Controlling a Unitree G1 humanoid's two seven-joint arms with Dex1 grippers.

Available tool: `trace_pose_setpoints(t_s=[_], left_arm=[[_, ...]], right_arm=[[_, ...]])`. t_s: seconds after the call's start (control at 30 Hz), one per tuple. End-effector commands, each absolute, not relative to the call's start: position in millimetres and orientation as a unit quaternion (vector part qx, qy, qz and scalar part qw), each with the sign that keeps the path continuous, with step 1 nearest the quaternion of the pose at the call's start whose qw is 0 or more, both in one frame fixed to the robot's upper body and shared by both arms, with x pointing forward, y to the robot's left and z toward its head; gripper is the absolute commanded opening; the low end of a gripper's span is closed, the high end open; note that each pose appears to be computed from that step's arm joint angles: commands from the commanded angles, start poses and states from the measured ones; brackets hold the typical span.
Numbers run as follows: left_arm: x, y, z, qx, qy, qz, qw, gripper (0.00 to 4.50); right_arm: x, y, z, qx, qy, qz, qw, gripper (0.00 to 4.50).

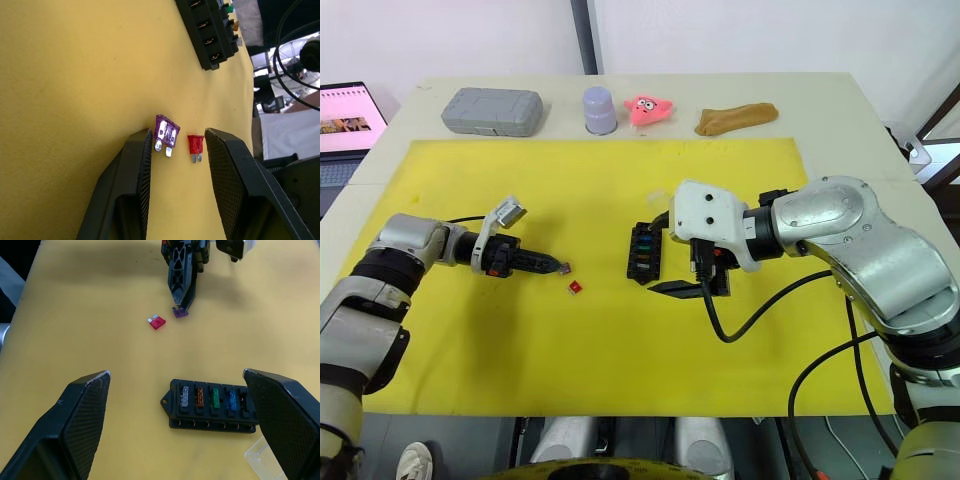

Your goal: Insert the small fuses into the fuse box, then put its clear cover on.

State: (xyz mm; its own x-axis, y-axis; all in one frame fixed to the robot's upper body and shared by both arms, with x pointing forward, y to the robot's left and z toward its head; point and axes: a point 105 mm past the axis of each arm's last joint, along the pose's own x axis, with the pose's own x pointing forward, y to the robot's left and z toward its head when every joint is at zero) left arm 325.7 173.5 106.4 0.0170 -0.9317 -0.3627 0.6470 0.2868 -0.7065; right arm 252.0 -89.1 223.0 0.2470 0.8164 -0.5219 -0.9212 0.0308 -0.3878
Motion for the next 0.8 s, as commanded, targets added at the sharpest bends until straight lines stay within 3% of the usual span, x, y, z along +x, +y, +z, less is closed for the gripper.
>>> trace_pose_setpoints(t_s=[0.03, 0.13, 0.8], left_arm=[[320.5, 174.9, 96.3, -0.173, 0.424, -0.568, 0.684, 1.52], [322.1, 176.0, 94.7, -0.169, 0.422, -0.566, 0.688, 0.46], [326.5, 172.3, 95.5, -0.161, 0.407, -0.574, 0.692, 0.46]], right_arm=[[252.1, -87.8, 233.7, -0.350, 0.055, 0.602, 0.715, 4.50], [252.9, -87.7, 233.5, -0.351, 0.055, 0.601, 0.716, 4.50], [255.4, -86.3, 235.3, -0.352, 0.051, 0.601, 0.716, 4.50]])
